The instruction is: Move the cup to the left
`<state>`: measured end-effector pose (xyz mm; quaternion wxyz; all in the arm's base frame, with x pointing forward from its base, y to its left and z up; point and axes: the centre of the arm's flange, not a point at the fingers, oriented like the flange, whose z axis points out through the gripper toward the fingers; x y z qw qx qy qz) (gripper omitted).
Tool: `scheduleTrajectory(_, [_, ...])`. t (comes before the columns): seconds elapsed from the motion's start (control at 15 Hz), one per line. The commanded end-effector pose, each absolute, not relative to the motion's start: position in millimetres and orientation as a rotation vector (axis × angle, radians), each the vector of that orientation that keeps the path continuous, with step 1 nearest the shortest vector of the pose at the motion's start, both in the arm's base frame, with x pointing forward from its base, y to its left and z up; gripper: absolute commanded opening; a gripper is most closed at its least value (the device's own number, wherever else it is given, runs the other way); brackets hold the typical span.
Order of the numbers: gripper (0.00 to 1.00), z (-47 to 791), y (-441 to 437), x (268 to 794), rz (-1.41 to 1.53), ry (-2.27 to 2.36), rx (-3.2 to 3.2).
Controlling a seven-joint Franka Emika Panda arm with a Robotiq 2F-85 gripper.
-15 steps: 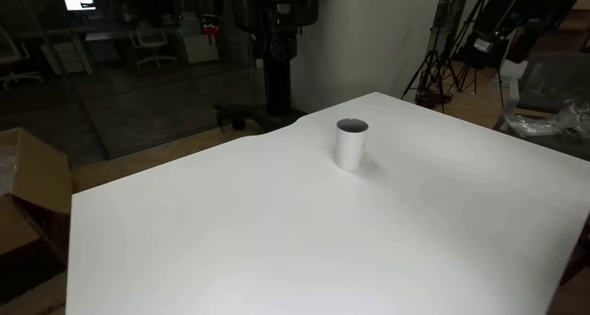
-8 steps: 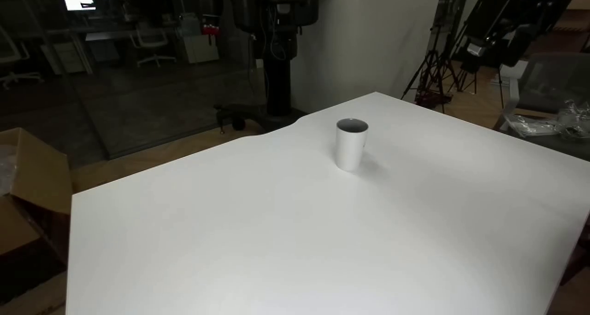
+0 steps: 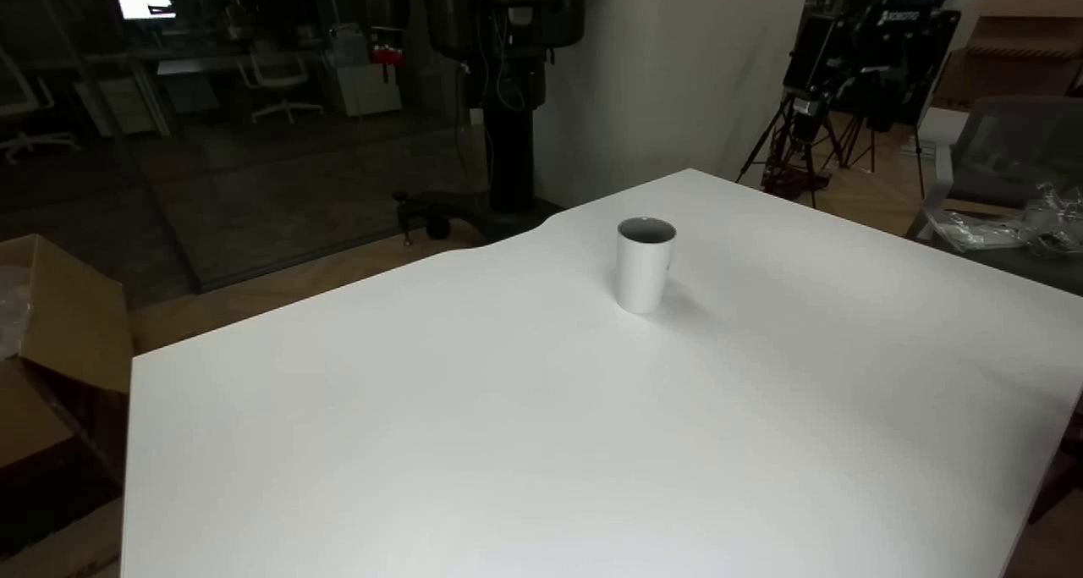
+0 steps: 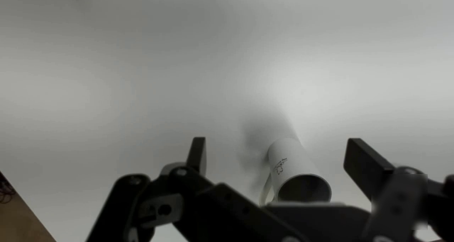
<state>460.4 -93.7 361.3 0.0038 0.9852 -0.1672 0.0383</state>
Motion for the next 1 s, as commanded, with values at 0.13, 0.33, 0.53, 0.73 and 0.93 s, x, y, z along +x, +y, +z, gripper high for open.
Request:
scheduleTrajectory(0.13, [1.00, 301, -101, 562, -0.210, -0.279, 2.986])
scheduleTrajectory(0.33, [1.00, 265, -57, 592, -0.299, -0.040, 2.953])
scheduleTrajectory(0.53, [1.00, 255, -50, 569, -0.285, -0.074, 2.978])
scheduleTrajectory(0.73, [1.00, 253, -48, 575, -0.293, -0.051, 2.969])
scheduleTrajectory(0.93, [1.00, 250, -42, 594, -0.036, -0.037, 2.979])
